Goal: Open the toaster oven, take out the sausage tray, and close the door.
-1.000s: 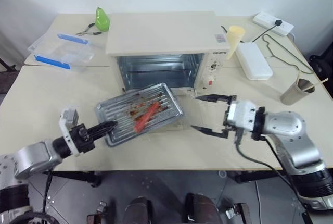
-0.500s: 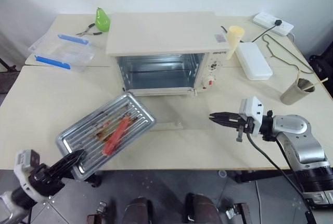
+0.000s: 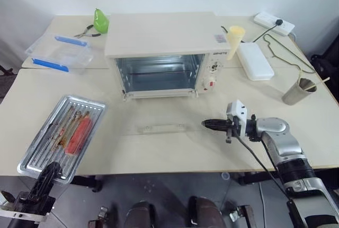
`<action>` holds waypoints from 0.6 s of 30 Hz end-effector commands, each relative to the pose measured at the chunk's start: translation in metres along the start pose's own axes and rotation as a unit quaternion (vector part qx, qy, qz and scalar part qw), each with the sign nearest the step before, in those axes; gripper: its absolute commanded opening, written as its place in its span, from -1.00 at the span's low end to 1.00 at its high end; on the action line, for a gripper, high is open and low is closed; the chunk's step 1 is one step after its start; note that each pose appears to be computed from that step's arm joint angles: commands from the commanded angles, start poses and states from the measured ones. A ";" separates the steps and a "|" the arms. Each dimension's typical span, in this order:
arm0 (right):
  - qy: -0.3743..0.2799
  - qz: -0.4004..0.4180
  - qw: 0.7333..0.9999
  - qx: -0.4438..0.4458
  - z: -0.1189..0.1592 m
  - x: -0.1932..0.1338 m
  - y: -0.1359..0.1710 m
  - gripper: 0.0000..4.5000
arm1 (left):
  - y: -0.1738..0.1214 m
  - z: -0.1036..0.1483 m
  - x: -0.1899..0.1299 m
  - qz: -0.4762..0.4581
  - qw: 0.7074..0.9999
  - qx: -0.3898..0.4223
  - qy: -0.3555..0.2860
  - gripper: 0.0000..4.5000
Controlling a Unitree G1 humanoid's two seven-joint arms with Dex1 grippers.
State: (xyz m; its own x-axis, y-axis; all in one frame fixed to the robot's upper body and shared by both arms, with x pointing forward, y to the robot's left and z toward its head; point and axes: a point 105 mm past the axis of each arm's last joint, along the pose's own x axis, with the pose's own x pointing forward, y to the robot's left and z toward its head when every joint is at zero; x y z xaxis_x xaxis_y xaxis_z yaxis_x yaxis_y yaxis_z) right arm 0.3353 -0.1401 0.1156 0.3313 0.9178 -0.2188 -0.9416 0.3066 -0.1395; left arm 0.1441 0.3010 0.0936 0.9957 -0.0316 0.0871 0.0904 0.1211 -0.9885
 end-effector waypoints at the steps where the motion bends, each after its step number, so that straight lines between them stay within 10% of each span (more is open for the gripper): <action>1: -0.027 0.018 0.999 -0.002 0.011 0.003 0.002 -0.98 | -0.015 -0.004 0.003 -0.026 1.000 0.013 -0.001 -1.00; 18: -0.252 0.013 0.967 0.034 0.140 -0.012 -0.012 -0.98 | -0.031 -0.012 0.005 -0.054 0.997 0.041 0.035 -1.00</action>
State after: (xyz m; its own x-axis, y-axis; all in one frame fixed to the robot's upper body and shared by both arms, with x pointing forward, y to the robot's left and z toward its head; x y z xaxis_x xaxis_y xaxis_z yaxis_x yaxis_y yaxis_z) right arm 0.3372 -0.1188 0.2427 0.2625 0.9350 0.2384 -0.9583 0.2815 -0.0486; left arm 0.1488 0.2882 0.1108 0.9865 -0.0920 0.1355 0.1504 0.1814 -0.9719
